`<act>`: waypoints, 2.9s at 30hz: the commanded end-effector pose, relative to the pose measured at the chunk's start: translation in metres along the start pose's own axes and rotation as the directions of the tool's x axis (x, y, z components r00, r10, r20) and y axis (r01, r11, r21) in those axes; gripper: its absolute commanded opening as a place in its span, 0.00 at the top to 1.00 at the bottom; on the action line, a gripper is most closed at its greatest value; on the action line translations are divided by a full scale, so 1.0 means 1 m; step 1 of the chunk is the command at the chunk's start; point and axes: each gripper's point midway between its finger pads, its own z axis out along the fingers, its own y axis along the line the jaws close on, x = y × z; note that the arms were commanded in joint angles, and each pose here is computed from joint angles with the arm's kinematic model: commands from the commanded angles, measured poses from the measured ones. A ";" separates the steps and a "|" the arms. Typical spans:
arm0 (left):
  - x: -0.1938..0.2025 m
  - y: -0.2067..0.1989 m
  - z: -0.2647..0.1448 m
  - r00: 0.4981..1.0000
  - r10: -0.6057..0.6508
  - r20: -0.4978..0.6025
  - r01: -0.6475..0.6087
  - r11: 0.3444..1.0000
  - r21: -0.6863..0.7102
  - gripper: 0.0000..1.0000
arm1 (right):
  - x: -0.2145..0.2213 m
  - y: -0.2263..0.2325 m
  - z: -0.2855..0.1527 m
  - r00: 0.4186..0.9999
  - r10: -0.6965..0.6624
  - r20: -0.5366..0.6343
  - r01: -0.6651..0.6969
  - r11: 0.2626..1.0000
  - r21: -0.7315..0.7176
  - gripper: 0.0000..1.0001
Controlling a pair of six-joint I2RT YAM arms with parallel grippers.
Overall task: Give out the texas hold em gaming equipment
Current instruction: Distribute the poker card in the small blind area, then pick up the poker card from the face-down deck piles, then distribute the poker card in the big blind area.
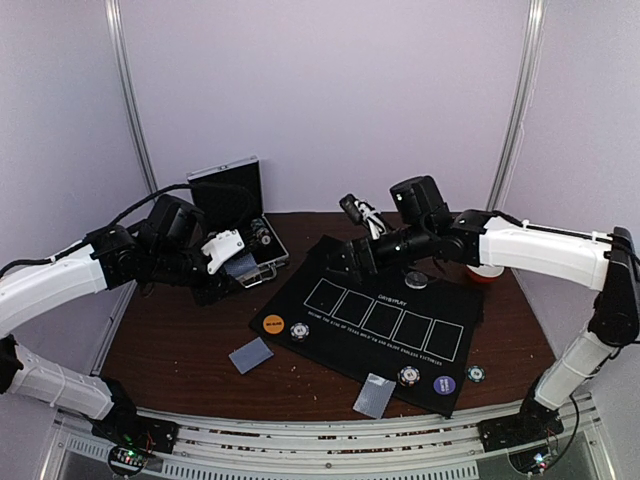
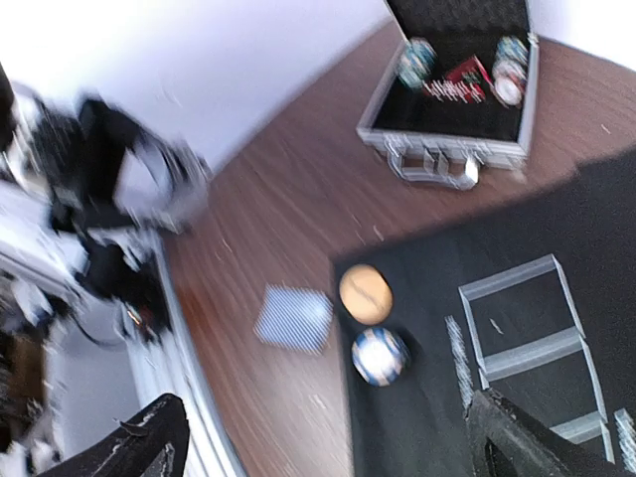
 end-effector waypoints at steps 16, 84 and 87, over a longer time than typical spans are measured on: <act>-0.018 0.002 -0.008 0.997 0.003 0.079 -0.003 1.000 -0.004 0.57 | -0.072 0.084 0.112 0.981 0.185 0.056 -0.143 0.888 -0.438 0.06; 0.002 0.033 -0.003 0.998 -0.067 -0.006 0.065 0.978 -0.196 0.57 | -0.095 0.012 0.012 0.999 -0.003 0.034 0.004 0.999 -0.034 1.00; 0.006 0.046 -0.004 0.993 -0.114 -0.013 0.107 0.963 -0.249 0.57 | -0.077 0.000 0.019 1.000 0.031 0.002 -0.031 0.999 -0.017 1.00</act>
